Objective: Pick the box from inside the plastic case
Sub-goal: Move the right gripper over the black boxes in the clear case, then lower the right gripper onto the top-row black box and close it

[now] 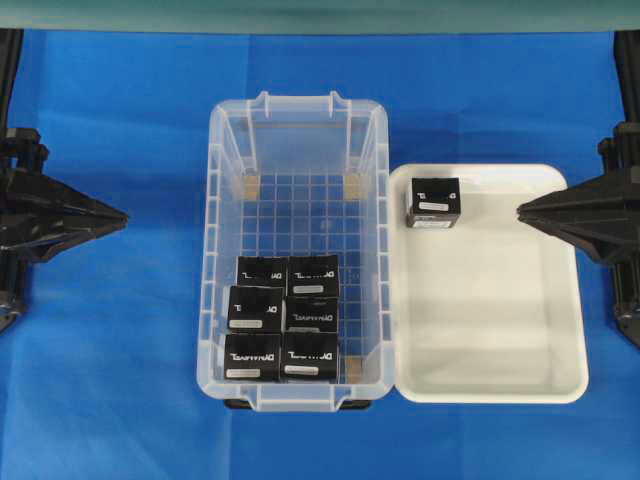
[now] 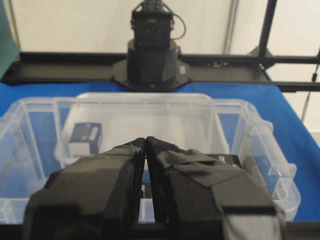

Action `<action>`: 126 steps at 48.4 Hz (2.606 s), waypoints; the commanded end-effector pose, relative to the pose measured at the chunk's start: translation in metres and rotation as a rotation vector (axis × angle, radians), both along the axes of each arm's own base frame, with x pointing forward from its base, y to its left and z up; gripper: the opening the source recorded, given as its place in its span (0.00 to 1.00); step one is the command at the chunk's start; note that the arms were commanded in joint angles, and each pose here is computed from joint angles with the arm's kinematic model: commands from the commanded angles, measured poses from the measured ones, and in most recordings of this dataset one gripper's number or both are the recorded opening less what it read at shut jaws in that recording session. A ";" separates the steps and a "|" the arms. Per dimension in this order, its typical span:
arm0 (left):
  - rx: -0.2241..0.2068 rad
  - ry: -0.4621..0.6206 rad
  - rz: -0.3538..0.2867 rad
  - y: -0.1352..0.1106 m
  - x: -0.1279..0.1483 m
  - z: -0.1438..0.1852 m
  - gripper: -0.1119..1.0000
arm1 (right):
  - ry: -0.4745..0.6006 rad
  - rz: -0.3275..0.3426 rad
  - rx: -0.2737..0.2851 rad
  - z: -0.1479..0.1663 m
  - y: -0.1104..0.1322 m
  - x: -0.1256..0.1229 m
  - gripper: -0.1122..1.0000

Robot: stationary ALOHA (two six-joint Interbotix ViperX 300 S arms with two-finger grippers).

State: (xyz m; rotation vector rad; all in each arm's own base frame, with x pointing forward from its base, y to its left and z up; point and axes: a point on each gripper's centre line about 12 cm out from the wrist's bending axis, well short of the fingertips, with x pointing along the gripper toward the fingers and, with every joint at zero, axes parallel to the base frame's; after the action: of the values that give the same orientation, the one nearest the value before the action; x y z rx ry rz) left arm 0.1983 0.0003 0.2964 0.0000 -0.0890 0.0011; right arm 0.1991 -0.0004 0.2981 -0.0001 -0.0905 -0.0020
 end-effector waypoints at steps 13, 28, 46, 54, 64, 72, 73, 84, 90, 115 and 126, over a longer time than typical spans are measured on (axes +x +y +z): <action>-0.021 0.101 -0.007 -0.001 0.002 0.008 0.09 | 0.153 0.019 0.175 0.009 0.004 0.025 0.12; -0.023 0.130 -0.005 -0.001 -0.004 0.011 0.09 | 0.424 0.034 0.190 0.036 0.013 0.070 0.11; -0.023 0.135 -0.005 -0.001 -0.005 0.011 0.09 | 0.812 0.052 0.171 0.037 0.030 0.159 0.11; -0.023 0.135 -0.005 -0.001 -0.005 0.011 0.09 | 0.992 0.047 0.155 0.032 0.032 0.200 0.12; -0.023 0.126 -0.005 -0.001 -0.006 0.013 0.09 | 1.220 0.036 0.138 0.015 0.031 0.232 0.14; -0.023 0.107 -0.001 0.000 -0.010 0.018 0.09 | 1.337 0.042 0.108 0.000 0.024 0.253 0.18; -0.022 0.106 -0.001 0.000 -0.010 0.019 0.09 | 1.337 0.047 0.099 -0.001 0.024 0.255 0.19; -0.023 0.123 0.000 0.000 -0.018 0.022 0.09 | 1.336 0.087 0.038 -0.016 0.023 0.278 0.46; -0.023 0.130 0.001 0.000 -0.021 0.023 0.09 | 1.348 0.086 0.037 -0.027 0.022 0.284 0.76; -0.022 0.123 0.001 0.000 -0.023 0.028 0.09 | 1.287 0.104 0.067 -0.062 0.026 0.309 0.98; -0.022 0.121 0.001 0.000 -0.023 0.028 0.09 | 1.314 0.120 0.050 -0.077 0.029 0.310 0.98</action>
State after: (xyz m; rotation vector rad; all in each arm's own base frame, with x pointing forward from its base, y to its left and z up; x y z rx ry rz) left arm 0.1747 0.0001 0.3133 -0.0246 0.0598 0.0019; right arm 0.5074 0.0253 0.2252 0.0578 1.2219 0.1043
